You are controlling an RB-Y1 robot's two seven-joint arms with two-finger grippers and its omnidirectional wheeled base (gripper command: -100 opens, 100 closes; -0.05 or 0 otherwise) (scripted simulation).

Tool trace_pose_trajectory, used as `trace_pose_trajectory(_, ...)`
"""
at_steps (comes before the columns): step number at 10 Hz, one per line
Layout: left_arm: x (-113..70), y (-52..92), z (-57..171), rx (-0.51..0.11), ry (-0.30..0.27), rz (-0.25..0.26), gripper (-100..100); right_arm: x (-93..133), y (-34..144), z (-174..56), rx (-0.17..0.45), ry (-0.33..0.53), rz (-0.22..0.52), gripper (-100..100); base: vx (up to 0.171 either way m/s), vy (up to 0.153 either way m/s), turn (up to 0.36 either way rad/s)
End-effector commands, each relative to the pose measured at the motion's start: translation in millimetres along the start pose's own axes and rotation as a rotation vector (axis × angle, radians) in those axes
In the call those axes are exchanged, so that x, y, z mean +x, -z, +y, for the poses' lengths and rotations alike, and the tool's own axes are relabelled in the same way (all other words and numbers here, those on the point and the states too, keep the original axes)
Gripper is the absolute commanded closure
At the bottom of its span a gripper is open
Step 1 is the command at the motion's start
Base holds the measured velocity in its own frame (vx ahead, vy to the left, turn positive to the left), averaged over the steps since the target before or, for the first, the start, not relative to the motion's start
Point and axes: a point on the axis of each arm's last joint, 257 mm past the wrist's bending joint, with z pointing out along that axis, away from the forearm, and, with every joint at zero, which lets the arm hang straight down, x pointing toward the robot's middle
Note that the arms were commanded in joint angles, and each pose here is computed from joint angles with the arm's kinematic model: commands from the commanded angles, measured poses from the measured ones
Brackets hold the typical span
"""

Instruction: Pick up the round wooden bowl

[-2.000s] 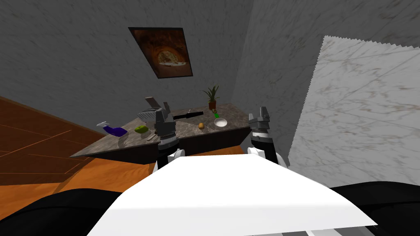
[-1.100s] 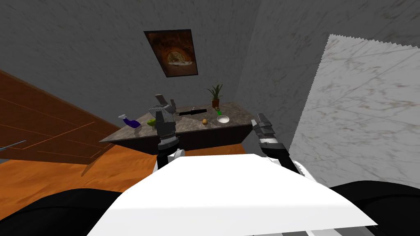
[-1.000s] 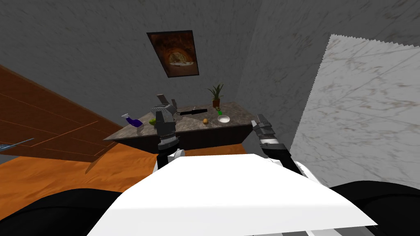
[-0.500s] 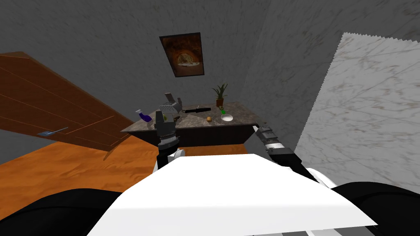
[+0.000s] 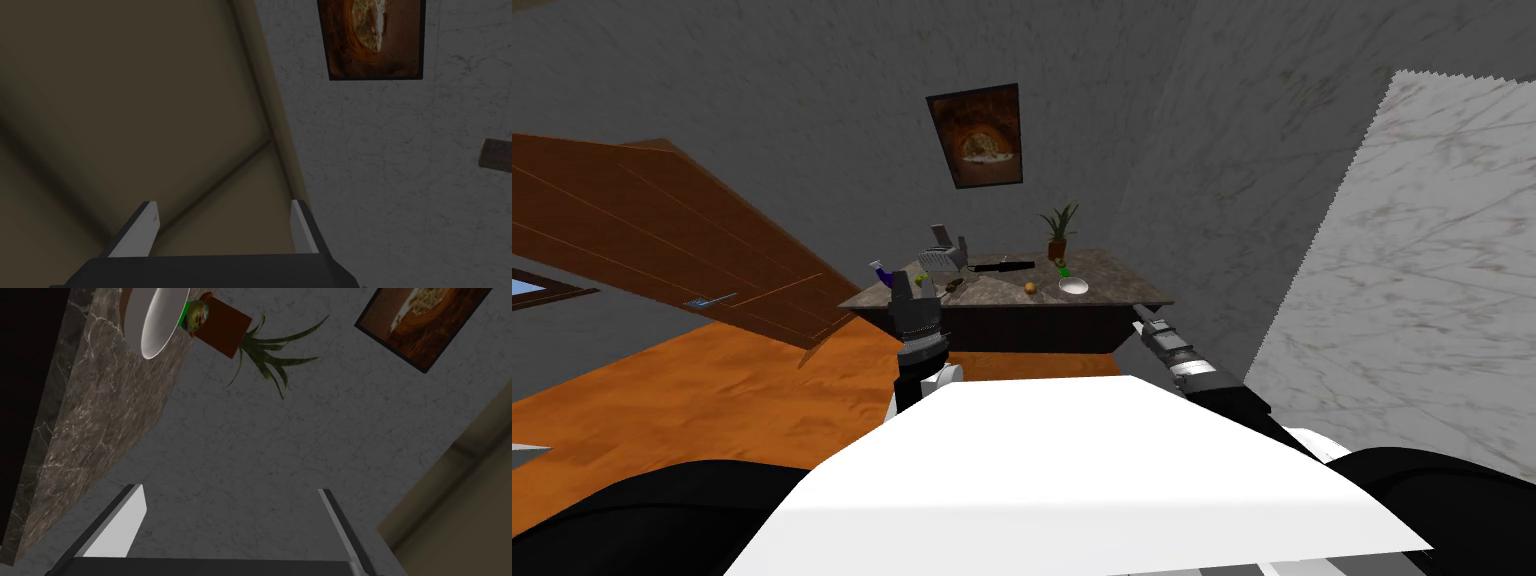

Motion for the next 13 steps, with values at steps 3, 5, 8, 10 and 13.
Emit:
trace_pose_trajectory(3,0.0,0.0,0,0.0,0.0,0.0,0,7,25.1,-40,0.163,0.05,0.078,-100,-0.045,0.039,0.176)
trace_pose_trajectory(5,0.0,0.0,0,0.0,0.0,0.0,0,11,39.3,-60,0.244,0.076,0.121,-100,-0.04,0.035,0.202)
trace_pose_trajectory(8,0.0,0.0,0,0.0,0.0,0.0,0,17,65.5,-87,0.359,0.107,0.184,-100,-0.025,0.039,0.176)
trace_pose_trajectory(10,0.0,0.0,0,0.0,0.0,0.0,0,21,86.6,-108,0.45,0.131,0.229,-100,-0.015,0.035,0.213)
trace_pose_trajectory(13,-0.1,0.0,0,0.0,0.0,0.0,0,25,123.9,-139,0.598,0.175,0.306,-100,-0.005,0.029,0.246)
